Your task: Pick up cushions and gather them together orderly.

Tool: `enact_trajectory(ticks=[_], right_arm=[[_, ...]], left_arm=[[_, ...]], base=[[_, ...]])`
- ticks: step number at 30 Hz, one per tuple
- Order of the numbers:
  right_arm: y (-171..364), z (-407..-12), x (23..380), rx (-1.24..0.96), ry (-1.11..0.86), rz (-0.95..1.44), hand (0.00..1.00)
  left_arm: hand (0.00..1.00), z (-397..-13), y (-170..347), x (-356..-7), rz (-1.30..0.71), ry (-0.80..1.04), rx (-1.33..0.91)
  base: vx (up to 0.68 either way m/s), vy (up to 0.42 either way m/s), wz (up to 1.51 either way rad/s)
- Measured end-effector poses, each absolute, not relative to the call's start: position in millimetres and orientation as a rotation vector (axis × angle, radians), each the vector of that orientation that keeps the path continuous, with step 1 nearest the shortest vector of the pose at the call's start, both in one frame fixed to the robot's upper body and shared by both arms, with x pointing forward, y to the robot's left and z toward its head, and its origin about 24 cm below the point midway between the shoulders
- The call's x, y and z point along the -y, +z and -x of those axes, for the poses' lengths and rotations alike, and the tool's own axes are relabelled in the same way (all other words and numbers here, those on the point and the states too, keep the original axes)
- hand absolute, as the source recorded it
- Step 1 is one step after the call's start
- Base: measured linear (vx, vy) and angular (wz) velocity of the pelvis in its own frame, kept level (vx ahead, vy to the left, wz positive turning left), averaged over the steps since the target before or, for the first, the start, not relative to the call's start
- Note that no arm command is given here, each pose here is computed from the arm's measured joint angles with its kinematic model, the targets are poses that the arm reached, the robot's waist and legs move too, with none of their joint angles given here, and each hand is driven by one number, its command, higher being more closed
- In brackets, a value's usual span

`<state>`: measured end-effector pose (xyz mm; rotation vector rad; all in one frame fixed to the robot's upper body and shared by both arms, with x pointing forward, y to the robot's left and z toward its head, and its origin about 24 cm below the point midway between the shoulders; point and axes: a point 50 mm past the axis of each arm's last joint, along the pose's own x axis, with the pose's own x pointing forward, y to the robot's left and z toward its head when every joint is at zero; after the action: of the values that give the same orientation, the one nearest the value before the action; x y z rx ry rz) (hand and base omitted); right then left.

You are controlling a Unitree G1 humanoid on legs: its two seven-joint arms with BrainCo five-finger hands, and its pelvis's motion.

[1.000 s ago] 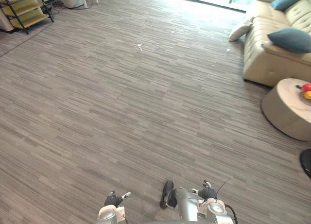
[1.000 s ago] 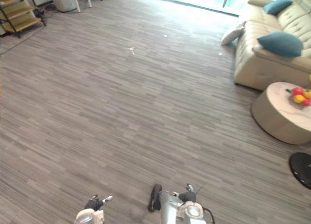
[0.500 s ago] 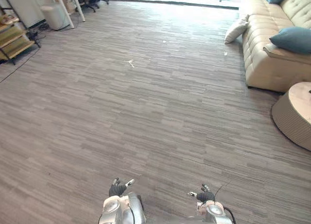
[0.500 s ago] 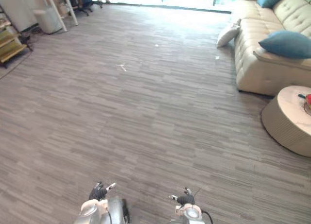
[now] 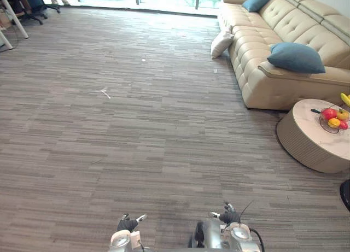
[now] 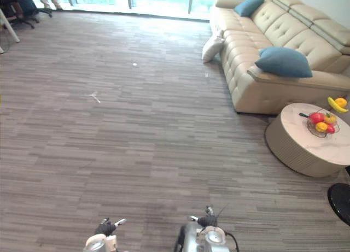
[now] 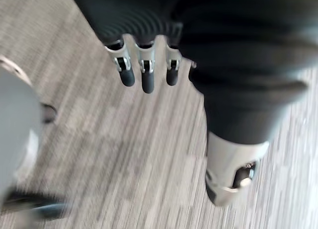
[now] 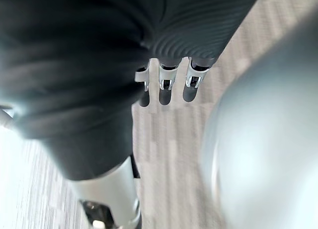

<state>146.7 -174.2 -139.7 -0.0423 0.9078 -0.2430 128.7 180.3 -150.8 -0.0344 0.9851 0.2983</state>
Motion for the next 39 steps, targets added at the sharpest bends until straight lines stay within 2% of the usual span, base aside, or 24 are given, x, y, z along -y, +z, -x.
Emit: enact_trajectory(ticks=[3, 6, 13, 21, 30, 39], right_arm=[[-139.5, -142.5, 192.0, -0.917, -0.286, 0.062, 0.00], [-137.2, -145.9, 197.4, -0.908, -0.288, 0.085, 0.00], [-146.6, -130.3, 194.4, -0.986, -0.291, 0.079, 0.00], [-157.5, -110.3, 182.5, -1.077, -0.289, 0.057, 0.00], [-144.4, -134.5, 185.7, -0.946, -0.267, 0.086, 0.00], [-135.6, -150.1, 196.6, -0.900, -0.242, 0.152, 0.00]], left_arm=[[0.00, -128.5, -152.6, -161.9, 0.068, 0.267, -0.993], [0.00, -128.4, -152.5, -160.3, 0.060, 0.247, -0.995], [0.00, -138.5, -141.2, -174.2, 0.062, 0.297, -0.896], [0.00, -141.5, -139.0, -190.7, -0.015, 0.285, -0.886], [0.00, -120.5, -150.9, -195.0, -0.026, 0.307, -0.994], [0.00, -124.5, -153.1, -166.5, 0.017, 0.247, -1.000]], base=[[0.58, -0.179, 0.14], [0.61, -0.247, 0.07], [0.52, -0.061, -0.36], [0.62, 0.234, -0.43], [0.53, 0.133, 0.07], [0.71, -0.153, 0.41]])
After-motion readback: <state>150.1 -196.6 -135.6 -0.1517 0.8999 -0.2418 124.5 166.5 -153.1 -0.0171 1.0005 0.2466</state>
